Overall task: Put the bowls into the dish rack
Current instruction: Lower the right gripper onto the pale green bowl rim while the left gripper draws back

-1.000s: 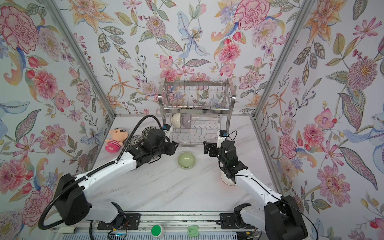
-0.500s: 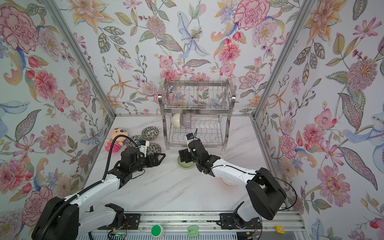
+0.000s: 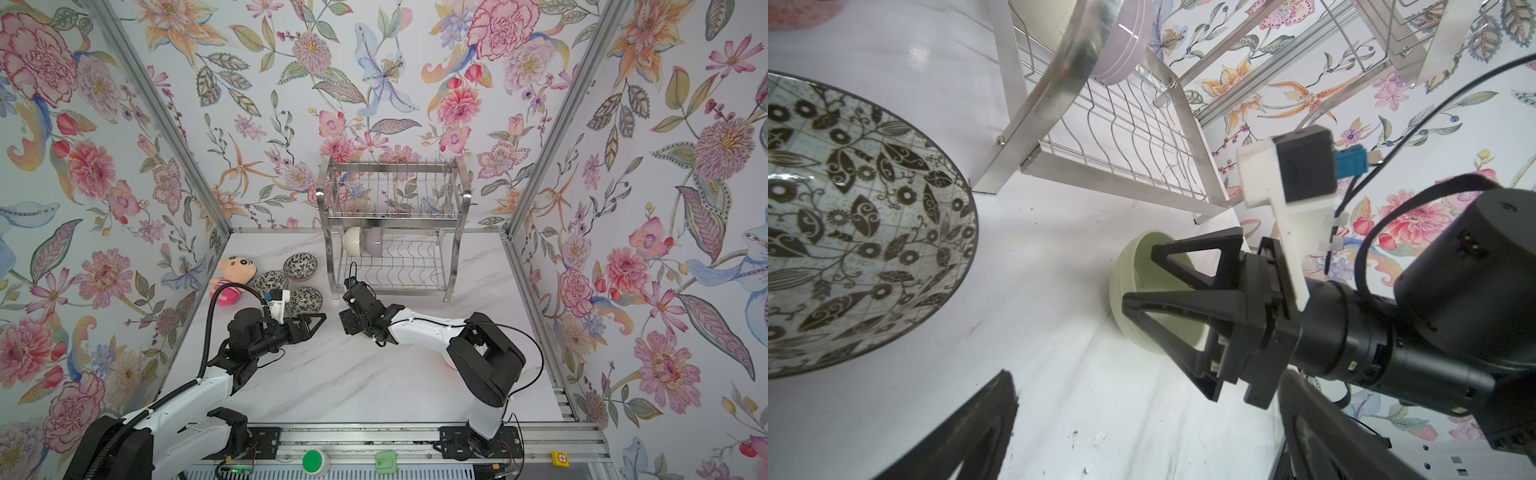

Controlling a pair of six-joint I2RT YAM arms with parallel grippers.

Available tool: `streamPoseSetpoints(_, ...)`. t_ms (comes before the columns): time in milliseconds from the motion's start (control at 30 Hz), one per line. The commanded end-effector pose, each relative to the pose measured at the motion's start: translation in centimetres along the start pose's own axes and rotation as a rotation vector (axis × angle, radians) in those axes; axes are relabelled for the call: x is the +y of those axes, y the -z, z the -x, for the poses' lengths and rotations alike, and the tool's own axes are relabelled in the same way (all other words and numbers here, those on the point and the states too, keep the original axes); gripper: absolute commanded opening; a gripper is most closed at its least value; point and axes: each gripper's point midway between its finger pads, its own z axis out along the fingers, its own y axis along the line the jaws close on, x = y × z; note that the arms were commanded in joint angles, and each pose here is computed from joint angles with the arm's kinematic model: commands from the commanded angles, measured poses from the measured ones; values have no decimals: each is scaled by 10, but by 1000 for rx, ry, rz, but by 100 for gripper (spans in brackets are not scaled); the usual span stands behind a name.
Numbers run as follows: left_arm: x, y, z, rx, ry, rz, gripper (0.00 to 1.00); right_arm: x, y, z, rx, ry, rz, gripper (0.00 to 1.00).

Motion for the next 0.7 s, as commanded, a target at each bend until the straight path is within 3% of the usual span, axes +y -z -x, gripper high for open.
streamPoseSetpoints(0,3,3,1,-9,-15,2,99,3,-5,-7,52,-10,1,65)
streamPoseSetpoints(133,3,3,1,-9,-15,2,99,3,-12,-14,89,3,-6,53)
streamPoseSetpoints(467,8,3,4,-29,-8,30,100,1,-18,-27,132,16,-12,39)
streamPoseSetpoints(667,12,0,4,-30,3,40,99,7,-14,-25,120,32,22,19)
